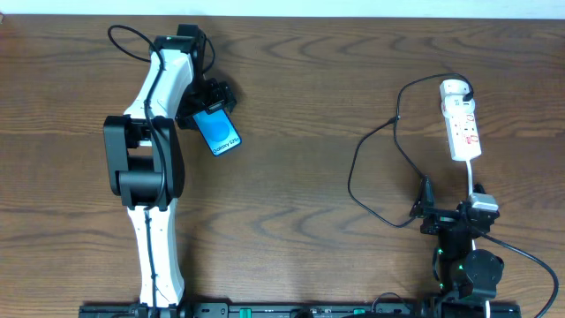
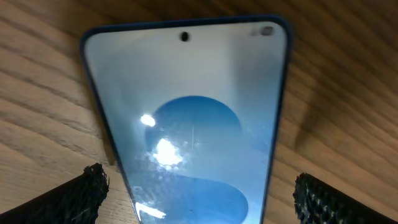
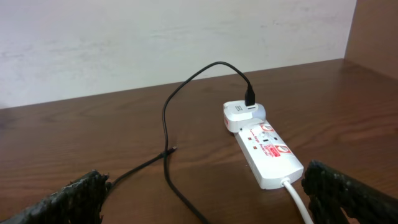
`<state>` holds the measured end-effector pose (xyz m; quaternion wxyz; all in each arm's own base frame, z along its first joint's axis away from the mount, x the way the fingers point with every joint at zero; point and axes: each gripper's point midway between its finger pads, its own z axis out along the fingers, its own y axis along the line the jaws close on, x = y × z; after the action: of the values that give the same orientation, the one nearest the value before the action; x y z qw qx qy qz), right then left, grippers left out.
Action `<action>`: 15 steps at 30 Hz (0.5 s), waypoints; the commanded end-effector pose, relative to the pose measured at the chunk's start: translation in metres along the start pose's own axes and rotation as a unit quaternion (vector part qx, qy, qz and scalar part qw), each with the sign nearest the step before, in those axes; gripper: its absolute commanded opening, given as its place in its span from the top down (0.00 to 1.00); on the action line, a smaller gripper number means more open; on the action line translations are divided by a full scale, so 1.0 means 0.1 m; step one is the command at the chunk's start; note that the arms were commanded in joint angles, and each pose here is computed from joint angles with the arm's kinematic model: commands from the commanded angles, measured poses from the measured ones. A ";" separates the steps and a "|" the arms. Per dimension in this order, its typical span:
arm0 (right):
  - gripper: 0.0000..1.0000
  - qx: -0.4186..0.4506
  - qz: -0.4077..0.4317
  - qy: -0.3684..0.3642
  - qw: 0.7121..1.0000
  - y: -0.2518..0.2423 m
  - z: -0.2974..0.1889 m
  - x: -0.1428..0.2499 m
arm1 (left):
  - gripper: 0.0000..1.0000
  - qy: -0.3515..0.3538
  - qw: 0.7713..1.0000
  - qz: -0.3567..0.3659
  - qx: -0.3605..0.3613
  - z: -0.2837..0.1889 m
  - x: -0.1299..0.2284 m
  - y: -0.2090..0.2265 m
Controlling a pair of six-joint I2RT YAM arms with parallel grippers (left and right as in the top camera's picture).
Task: Plug charger to phone and switch on socket
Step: 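Lower the left gripper and grasp the blue phone's bottom edge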
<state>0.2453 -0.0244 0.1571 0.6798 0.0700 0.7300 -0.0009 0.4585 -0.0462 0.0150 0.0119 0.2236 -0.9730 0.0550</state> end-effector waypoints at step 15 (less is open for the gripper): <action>0.01 -0.005 -0.007 0.001 1.000 0.02 0.00 0.01 | 0.02 0.017 0.999 -0.019 -0.036 0.42 0.19 0.12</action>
<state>0.2453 -0.0244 0.1571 0.6798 0.0700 0.7300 -0.0009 0.4533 -0.0412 -0.0008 -0.0013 0.2441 -0.9693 0.0280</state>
